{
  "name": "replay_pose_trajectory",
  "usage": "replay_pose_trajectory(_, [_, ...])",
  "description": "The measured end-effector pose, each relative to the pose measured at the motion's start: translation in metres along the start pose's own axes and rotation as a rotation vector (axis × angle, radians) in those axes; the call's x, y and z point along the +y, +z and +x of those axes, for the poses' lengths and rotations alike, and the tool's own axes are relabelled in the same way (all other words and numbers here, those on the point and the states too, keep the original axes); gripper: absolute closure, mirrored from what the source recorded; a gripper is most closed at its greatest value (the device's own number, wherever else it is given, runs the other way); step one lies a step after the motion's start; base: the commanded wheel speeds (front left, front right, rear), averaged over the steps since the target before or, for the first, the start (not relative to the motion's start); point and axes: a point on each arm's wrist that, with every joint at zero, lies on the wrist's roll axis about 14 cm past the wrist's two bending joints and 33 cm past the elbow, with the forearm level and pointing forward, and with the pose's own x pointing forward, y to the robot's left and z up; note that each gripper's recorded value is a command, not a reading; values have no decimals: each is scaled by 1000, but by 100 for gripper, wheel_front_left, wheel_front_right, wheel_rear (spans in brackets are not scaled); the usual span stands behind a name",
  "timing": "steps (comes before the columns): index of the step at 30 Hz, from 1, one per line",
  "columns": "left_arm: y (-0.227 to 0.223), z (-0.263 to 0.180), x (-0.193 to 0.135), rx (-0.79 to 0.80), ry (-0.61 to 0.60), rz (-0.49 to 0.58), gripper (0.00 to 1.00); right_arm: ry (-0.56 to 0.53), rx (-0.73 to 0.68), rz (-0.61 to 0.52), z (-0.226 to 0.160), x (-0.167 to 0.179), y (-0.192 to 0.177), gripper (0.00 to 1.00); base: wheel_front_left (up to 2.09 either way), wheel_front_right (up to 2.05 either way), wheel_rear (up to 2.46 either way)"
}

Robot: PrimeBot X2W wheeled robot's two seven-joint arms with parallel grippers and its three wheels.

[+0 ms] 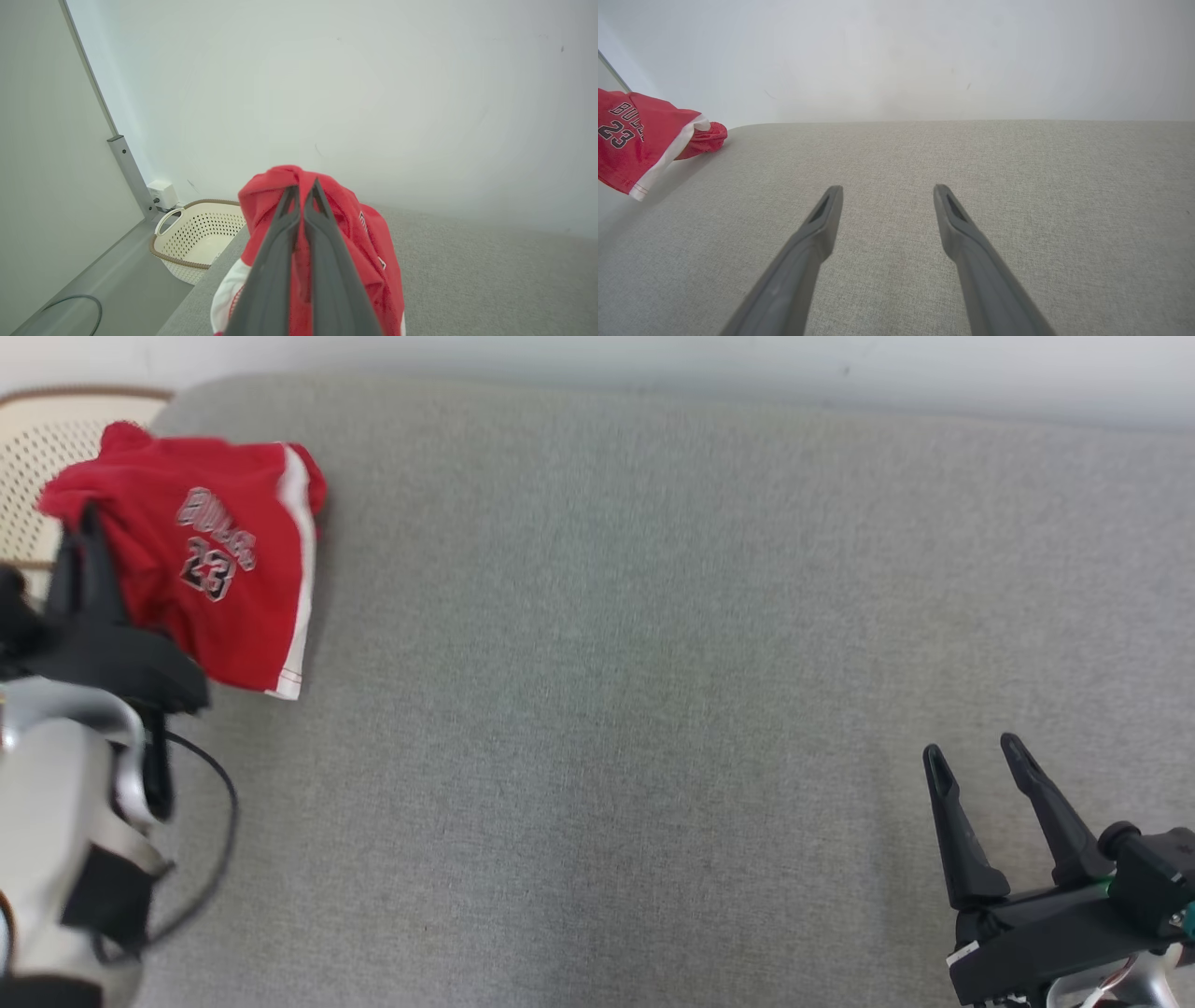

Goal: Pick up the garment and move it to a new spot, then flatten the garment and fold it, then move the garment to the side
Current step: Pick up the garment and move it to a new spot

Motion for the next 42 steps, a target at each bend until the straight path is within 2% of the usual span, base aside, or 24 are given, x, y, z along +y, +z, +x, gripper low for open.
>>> replay_pose_trajectory(8, [50,-41,-51,-178,-123,-26,100,-37,-50,-5,-14,2,17,0,0,0,0])
replay_pose_trajectory(12, [62,-68,-97,-202,-241,-62,100,-78,-72,-3,-23,-5,23,0,0,0,0])
replay_pose_trajectory(21, [58,-123,-200,-139,-522,-199,100,-184,-113,-7,-41,-31,30,0,0,0,0])
replay_pose_trajectory(33, [53,-176,-335,-69,-919,-357,100,-389,-130,10,-81,-79,24,0,0,0,0])
replay_pose_trajectory(37, [48,-199,-372,-41,-1043,-388,100,-457,-134,11,-97,-94,22,0,0,0,0])
replay_pose_trajectory(42, [8,-216,-400,88,-1120,-386,100,-512,-116,23,-109,-104,13,0,0,0,0])
